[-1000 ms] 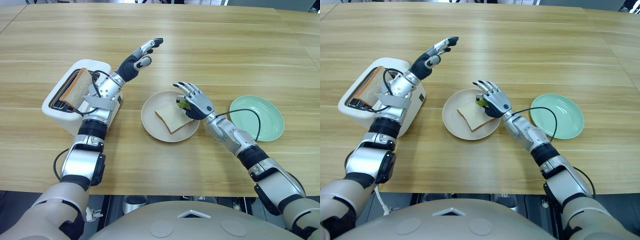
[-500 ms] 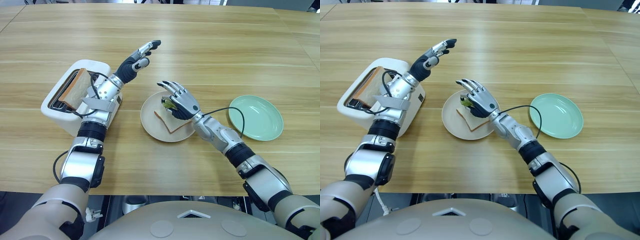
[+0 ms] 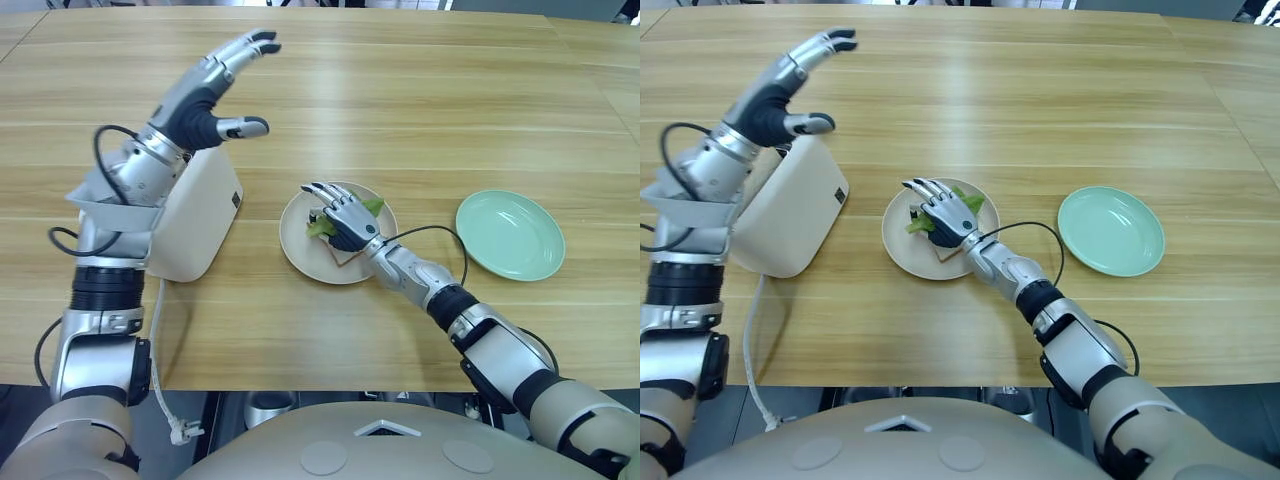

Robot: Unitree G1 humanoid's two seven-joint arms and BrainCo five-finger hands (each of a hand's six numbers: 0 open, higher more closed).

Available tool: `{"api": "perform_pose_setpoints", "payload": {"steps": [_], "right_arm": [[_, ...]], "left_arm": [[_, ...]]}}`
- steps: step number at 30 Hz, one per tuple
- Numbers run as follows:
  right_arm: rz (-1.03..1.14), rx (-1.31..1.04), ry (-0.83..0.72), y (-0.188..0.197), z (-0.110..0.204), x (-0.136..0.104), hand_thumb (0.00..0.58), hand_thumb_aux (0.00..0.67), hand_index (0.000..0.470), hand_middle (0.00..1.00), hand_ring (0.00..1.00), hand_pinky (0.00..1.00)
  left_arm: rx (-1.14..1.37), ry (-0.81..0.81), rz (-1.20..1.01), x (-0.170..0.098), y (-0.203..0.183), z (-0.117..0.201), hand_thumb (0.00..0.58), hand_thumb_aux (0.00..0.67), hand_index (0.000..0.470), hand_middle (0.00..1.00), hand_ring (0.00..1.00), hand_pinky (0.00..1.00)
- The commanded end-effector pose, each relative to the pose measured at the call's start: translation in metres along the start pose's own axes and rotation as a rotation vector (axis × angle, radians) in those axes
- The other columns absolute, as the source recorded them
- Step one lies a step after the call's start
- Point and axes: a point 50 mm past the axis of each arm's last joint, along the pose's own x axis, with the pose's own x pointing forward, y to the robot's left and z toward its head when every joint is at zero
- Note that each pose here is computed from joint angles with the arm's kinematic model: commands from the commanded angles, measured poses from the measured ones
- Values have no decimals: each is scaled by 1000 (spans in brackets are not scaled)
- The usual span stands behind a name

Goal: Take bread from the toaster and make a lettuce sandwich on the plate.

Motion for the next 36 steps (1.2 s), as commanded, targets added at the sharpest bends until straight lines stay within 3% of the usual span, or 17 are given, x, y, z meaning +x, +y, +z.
{"api": "perform_pose_setpoints", "payload": {"steps": [1, 6, 10, 18, 22, 36], "right_arm": [[32, 11, 2, 9, 1, -4, 0, 0, 0, 0, 0, 0], [10, 51, -10, 9, 7, -1, 0, 0, 0, 0, 0, 0], [-36, 122, -43, 3, 16, 3, 0, 0, 0, 0, 0, 0], [-70, 254, -104, -8, 27, 2, 0, 0, 0, 0, 0, 0], [-92, 306, -106, -15, 27, 1, 0, 0, 0, 0, 0, 0], [-177, 333, -86, -38, 16, -13, 0, 0, 0, 0, 0, 0]], "left_arm": [[103, -12, -10, -3, 33, 13, 0, 0, 0, 0, 0, 0], [273, 104, -67, -19, 60, 2, 0, 0, 0, 0, 0, 0], [415, 294, -124, -43, 75, -30, 0, 0, 0, 0, 0, 0], [413, 468, -425, -101, 44, -63, 0, 0, 0, 0, 0, 0], [361, 540, -476, -121, 33, -76, 0, 0, 0, 0, 0, 0], [307, 570, -497, -131, 11, -86, 0, 0, 0, 0, 0, 0]]}}
